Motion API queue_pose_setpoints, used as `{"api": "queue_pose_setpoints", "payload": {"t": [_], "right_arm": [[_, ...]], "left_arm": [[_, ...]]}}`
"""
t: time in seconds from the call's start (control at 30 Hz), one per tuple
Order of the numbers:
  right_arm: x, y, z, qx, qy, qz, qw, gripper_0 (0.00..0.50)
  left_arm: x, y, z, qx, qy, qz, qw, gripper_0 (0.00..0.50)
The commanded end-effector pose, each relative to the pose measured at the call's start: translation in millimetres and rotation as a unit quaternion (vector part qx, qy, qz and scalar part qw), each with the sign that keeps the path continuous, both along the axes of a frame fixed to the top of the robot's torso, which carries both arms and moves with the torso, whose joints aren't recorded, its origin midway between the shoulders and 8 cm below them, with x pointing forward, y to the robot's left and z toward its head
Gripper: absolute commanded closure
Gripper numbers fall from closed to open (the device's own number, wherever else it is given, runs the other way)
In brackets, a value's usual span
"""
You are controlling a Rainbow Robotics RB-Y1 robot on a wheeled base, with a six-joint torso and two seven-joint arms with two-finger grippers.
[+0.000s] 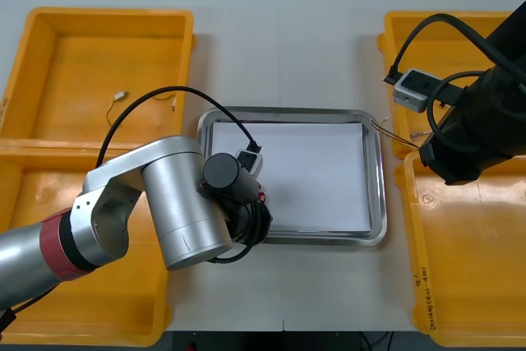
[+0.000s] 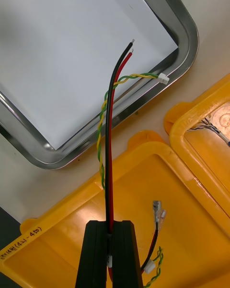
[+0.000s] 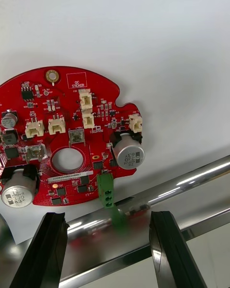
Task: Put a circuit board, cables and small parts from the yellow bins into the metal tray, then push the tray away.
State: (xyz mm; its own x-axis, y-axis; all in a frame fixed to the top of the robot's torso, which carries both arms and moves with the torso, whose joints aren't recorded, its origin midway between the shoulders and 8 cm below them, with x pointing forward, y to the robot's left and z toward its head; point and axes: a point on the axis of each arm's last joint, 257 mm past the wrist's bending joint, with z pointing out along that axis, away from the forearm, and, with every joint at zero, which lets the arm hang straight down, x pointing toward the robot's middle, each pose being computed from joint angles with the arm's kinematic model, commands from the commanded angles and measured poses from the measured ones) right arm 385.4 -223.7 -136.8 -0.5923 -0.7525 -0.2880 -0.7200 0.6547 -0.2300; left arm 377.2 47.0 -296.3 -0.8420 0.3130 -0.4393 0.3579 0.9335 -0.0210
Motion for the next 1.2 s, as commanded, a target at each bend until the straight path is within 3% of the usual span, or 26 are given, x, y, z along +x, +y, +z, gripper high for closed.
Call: {"api": "queue_pose_setpoints", "payload": {"t": [0.03,0.57,0.87,1.1,1.2], "right_arm": [[1.4,11.7,10.2,0.008,-0.009,0.003,1.0,0.5],[-2.1,33.3,6.8,0.026,-0.003,0.026,0.999,0.5],[-2.5,69.7,-5.3,0.004,-0.008,0.077,0.997,0.5],[-2.1,117.6,-23.7,0.014,0.011,0.13,0.991,0.5],[0.7,131.0,-27.6,-0.008,0.0,0.18,0.984,0.5]], "left_arm": [[8.0,-14.7,15.5,-0.026,-0.016,0.019,0.9994,0.0],[15.9,17.6,86.3,-0.022,-0.016,0.059,0.9979,0.0],[19.2,64.6,125.9,-0.013,-0.014,0.099,0.9949,0.0],[31.5,97.2,159.3,-0.031,-0.027,0.125,0.9913,0.0],[39.1,114.6,166.3,-0.027,-0.034,0.142,0.989,0.0]]}}
